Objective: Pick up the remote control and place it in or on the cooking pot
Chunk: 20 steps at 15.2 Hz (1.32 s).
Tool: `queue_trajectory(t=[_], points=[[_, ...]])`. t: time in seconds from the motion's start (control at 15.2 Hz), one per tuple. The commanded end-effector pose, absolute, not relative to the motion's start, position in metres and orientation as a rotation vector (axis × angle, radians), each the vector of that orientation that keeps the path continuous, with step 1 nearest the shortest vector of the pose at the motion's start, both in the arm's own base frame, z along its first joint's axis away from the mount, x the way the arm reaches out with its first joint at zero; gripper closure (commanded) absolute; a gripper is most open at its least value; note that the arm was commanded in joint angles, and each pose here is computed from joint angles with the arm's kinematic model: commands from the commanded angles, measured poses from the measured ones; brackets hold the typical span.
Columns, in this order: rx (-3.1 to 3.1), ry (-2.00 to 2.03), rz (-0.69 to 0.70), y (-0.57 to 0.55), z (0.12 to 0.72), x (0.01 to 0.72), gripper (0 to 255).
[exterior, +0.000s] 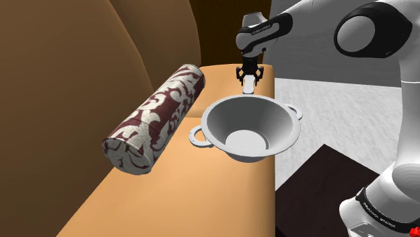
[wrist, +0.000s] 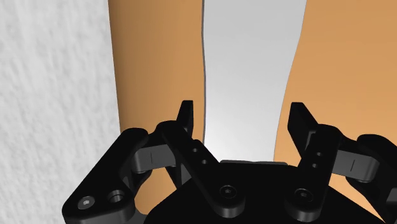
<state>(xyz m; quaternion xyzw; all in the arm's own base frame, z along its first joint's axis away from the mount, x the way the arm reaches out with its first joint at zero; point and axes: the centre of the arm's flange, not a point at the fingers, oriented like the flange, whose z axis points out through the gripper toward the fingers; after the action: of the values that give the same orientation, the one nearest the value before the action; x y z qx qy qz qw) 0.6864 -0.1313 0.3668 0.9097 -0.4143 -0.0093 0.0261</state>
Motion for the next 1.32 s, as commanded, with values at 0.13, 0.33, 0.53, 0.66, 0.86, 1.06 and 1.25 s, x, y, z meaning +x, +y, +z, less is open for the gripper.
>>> queue_trajectory(t=[0.13,0.33,0.53,0.66,0.86,1.06,1.25], points=[[2.811,-1.280,-0.029,-0.131,0.388,0.687,255],[2.811,-1.280,-0.029,-0.131,0.404,0.687,255],[2.811,-1.280,-0.029,-0.131,0.420,0.687,255],[2.811,-1.280,-0.029,-0.131,0.431,0.687,255],[2.811,-1.280,-0.029,-0.131,0.446,0.687,255],[2.811,-1.280,-0.029,-0.131,0.462,0.687,255],[2.811,-1.280,-0.029,-0.131,0.478,0.687,255]])
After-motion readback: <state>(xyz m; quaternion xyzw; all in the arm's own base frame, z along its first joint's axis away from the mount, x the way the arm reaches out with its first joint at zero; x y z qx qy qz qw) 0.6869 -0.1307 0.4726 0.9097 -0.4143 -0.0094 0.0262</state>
